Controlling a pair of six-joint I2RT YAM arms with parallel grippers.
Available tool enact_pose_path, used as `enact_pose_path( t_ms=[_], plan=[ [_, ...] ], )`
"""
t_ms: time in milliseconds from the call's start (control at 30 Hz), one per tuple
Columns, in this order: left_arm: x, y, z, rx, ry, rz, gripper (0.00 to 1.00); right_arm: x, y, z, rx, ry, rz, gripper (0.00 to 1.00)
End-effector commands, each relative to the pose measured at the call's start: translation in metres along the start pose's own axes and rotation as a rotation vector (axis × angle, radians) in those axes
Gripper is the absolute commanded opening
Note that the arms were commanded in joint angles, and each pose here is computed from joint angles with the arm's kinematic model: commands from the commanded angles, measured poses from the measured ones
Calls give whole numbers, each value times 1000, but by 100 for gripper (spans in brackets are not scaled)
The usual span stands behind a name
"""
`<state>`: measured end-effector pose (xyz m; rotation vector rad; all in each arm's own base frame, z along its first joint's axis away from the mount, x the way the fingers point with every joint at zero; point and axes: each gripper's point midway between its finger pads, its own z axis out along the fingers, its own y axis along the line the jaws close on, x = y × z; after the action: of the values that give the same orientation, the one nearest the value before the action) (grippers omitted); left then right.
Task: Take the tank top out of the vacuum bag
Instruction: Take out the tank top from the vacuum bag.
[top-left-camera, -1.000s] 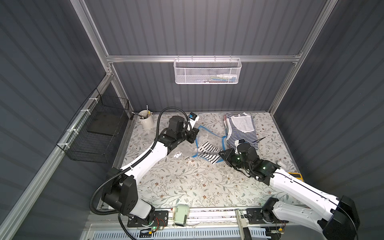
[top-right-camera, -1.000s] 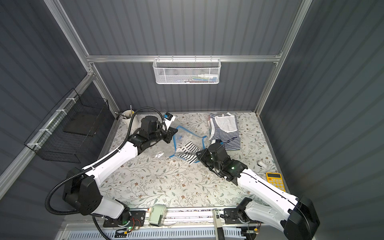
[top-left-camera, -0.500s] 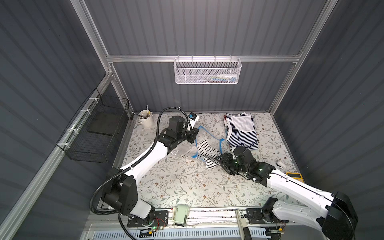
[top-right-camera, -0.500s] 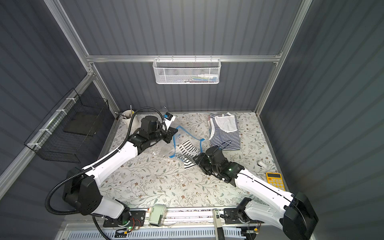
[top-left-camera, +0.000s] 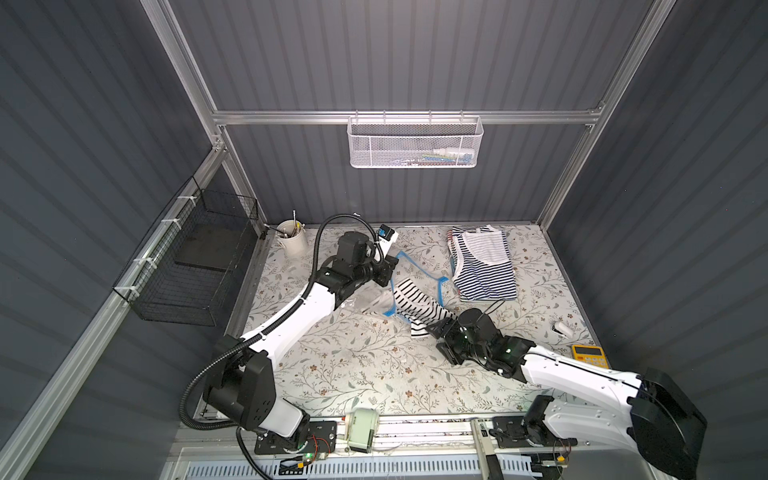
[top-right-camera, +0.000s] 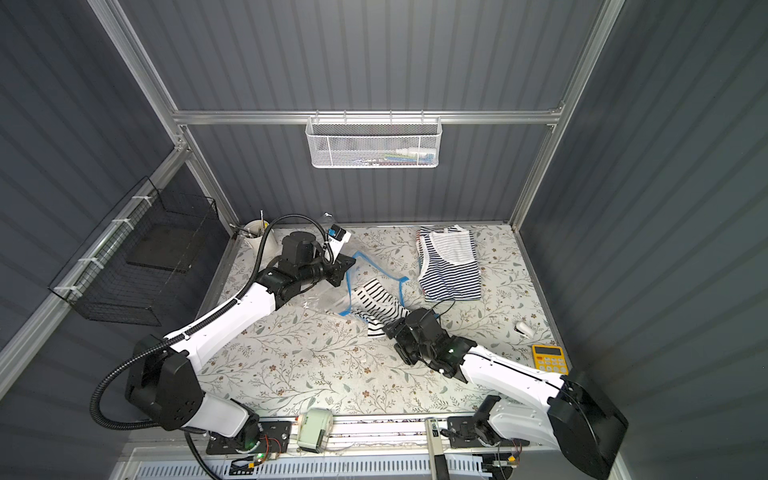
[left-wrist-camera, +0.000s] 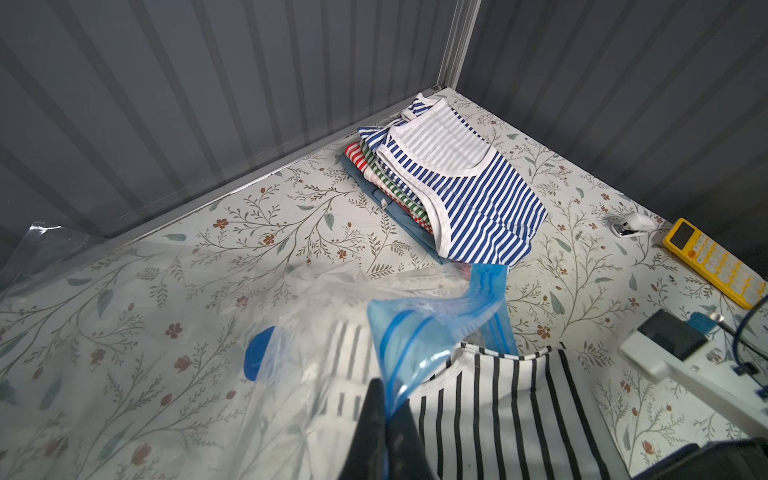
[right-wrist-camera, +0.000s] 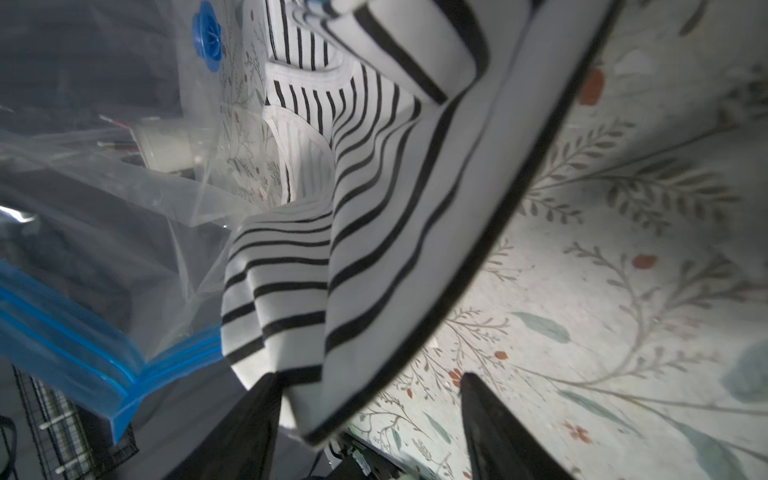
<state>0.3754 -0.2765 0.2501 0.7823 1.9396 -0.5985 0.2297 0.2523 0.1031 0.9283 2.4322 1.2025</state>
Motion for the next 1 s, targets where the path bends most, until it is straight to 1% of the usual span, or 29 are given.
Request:
enact_pose_path(
  t_ms=[0, 100, 167, 233, 267, 400, 467, 533, 567, 600, 700, 767, 800, 833, 967],
  plan=[
    [-10, -4, -2, 16, -21, 1, 0, -10, 23, 4, -93, -34, 41, 70],
    [-10, -4, -1, 18, -21, -1, 0, -17, 19, 4, -89, -62, 56, 69],
    [-10, -4, -1, 21, -22, -2, 0, -23, 14, 4, -87, -76, 71, 65],
    [-10, -5, -1, 24, -22, -3, 0, -28, 11, 6, -93, -77, 88, 56],
    [-11, -5, -1, 24, -25, -3, 0, -30, 10, 7, -97, -74, 95, 55],
    [-11, -5, -2, 21, -26, 0, 0, -29, 12, 16, -96, -19, 99, 55],
    [-11, -5, -3, 21, -27, -1, 0, -24, 11, 22, -83, 11, 103, 57],
    [-11, -5, -3, 21, -26, -1, 0, -23, 8, 30, -97, 26, 129, 55],
    [-11, -5, -3, 22, -26, -1, 0, -23, 9, 32, -112, 27, 141, 51],
    [-11, -5, -3, 20, -26, 1, 0, -24, 9, 35, -126, 26, 152, 45],
    [-11, -5, -3, 20, -27, 3, 0, -26, 14, 42, -138, 39, 147, 30],
    [-11, -4, -3, 19, -25, 3, 0, -25, 16, 44, -138, 47, 142, 18],
    [-11, -5, -3, 20, -26, 3, 0, -25, 18, 45, -137, 50, 142, 8],
    [-12, -5, -3, 20, -27, 2, 0, -24, 19, 44, -133, 54, 141, 5],
    [-12, -4, -4, 18, -29, 4, 0, -21, 22, 39, -112, 67, 120, 11]
  ],
)
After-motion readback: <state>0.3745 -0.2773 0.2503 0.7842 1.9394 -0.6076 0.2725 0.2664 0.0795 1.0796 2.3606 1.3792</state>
